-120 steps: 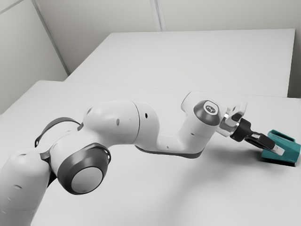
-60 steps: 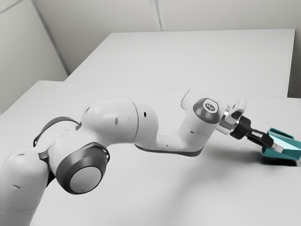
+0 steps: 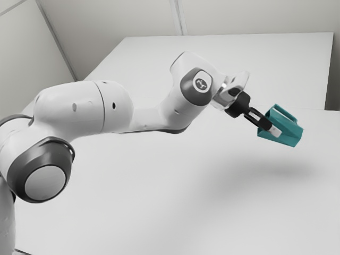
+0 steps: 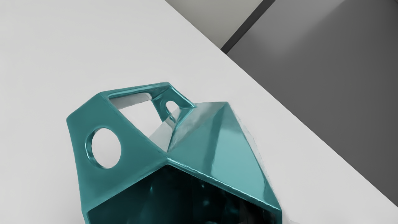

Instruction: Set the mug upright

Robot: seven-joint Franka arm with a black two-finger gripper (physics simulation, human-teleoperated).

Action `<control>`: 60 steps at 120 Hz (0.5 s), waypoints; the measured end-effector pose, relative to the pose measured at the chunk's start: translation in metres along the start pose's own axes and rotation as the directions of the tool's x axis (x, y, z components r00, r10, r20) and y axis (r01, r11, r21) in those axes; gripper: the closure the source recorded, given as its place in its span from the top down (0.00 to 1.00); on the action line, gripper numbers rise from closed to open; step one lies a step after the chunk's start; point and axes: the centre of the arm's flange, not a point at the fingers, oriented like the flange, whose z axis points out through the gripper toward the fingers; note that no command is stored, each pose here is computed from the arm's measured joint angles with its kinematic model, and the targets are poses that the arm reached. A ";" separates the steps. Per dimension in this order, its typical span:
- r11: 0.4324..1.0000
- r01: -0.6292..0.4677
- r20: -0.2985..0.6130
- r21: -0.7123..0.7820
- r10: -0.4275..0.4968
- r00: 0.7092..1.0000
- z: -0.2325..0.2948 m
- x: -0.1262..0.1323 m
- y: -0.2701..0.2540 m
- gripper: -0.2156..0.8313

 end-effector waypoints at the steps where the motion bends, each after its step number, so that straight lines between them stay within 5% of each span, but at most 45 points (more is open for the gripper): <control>1: 1.000 -0.001 0.006 0.006 0.001 1.000 -0.003 -0.001 -0.001 0.04; 31: 0.984 -0.037 0.183 0.172 0.005 0.983 -0.098 -0.026 -0.012 0.04; 60: 0.950 0.005 0.327 0.312 -0.113 0.938 -0.149 -0.082 -0.018 0.04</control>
